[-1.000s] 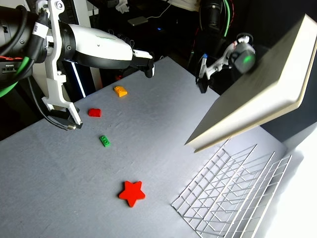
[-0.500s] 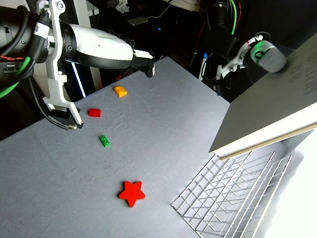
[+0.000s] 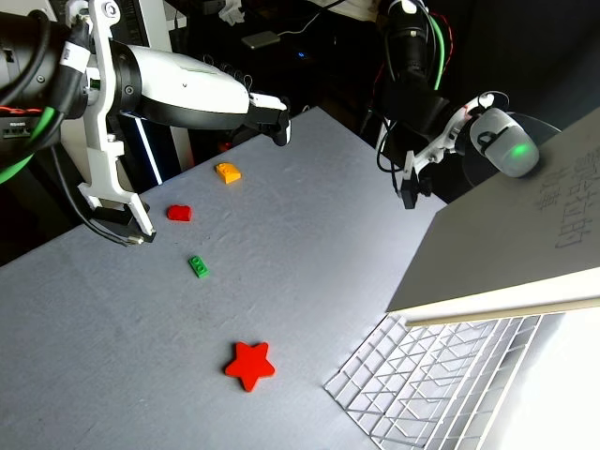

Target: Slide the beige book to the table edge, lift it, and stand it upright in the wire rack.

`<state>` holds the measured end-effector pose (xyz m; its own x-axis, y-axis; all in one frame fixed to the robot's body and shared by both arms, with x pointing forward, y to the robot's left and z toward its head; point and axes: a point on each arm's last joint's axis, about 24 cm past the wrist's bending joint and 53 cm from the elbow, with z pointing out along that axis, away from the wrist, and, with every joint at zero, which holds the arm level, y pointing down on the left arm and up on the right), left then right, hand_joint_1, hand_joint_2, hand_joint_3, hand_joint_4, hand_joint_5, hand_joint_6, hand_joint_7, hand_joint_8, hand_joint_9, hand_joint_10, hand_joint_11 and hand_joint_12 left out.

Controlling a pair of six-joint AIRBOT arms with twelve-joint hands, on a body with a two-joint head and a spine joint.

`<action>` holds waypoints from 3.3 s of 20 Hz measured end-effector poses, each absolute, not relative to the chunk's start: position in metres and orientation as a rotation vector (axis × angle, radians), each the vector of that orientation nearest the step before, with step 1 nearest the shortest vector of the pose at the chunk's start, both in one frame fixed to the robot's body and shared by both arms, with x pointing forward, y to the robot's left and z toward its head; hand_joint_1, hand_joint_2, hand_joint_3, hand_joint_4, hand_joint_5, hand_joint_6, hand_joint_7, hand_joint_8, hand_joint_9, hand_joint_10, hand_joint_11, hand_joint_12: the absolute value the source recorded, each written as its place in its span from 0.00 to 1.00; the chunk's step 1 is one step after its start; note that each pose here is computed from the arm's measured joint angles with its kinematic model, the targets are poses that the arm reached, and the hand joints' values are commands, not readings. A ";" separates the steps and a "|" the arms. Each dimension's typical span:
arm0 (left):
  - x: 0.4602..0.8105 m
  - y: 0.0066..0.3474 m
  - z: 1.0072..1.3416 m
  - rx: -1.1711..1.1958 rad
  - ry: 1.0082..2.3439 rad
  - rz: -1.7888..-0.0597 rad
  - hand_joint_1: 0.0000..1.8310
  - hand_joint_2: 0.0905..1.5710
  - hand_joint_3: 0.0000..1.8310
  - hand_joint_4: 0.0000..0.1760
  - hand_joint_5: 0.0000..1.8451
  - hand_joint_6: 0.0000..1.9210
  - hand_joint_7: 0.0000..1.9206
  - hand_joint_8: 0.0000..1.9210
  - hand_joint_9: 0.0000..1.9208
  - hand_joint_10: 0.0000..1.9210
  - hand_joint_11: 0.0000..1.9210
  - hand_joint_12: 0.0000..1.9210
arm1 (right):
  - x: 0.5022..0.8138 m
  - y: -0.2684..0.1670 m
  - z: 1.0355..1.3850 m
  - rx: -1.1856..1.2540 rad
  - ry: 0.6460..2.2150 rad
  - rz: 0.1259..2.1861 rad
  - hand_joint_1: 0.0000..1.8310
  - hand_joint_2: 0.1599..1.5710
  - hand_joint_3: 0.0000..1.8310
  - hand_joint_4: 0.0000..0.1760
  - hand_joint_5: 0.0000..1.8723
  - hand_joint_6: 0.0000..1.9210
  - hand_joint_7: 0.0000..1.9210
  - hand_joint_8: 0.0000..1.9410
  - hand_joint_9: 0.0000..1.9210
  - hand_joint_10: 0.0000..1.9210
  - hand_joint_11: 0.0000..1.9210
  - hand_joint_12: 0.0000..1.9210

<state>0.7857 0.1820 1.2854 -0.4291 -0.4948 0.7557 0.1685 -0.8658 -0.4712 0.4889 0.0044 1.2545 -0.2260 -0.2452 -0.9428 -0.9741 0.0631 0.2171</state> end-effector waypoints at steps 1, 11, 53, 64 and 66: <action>0.786 0.178 1.287 -1.375 0.457 -2.326 0.81 0.75 0.00 0.00 0.42 0.58 0.35 0.74 0.39 0.73 0.35 0.91 | 0.489 0.004 1.254 -1.252 1.584 1.215 0.08 0.66 0.00 0.00 0.14 0.00 0.15 0.00 0.16 0.00 0.00 0.49; 0.791 0.168 1.285 -1.357 0.421 -2.346 0.81 0.74 0.00 0.00 0.42 0.56 0.37 0.71 0.41 0.70 0.39 0.87 | 0.488 0.004 1.254 -1.259 1.580 1.215 0.06 0.66 0.00 0.00 0.15 0.00 0.15 0.00 0.16 0.00 0.00 0.48; 0.800 0.139 1.263 -1.327 0.427 -2.427 0.79 0.75 0.00 0.00 0.43 0.60 0.33 0.72 0.38 0.75 0.38 0.86 | 0.481 0.004 1.250 -1.293 1.577 1.227 0.05 0.67 0.00 0.00 0.15 0.00 0.14 0.00 0.15 0.00 0.00 0.45; 0.797 0.139 1.271 -1.191 0.467 -2.320 0.80 0.74 0.00 0.00 0.42 0.57 0.36 0.71 0.39 0.73 0.39 0.87 | 0.482 0.004 1.250 -1.292 1.576 1.226 0.08 0.66 0.00 0.00 0.14 0.00 0.14 0.00 0.15 0.00 0.00 0.46; 0.796 0.139 1.272 -1.182 0.471 -2.319 0.75 0.75 0.00 0.00 0.41 0.59 0.38 0.72 0.41 0.76 0.39 0.79 | 0.482 0.004 1.250 -1.292 1.576 1.226 0.07 0.66 0.00 0.00 0.13 0.00 0.13 0.00 0.14 0.00 0.00 0.44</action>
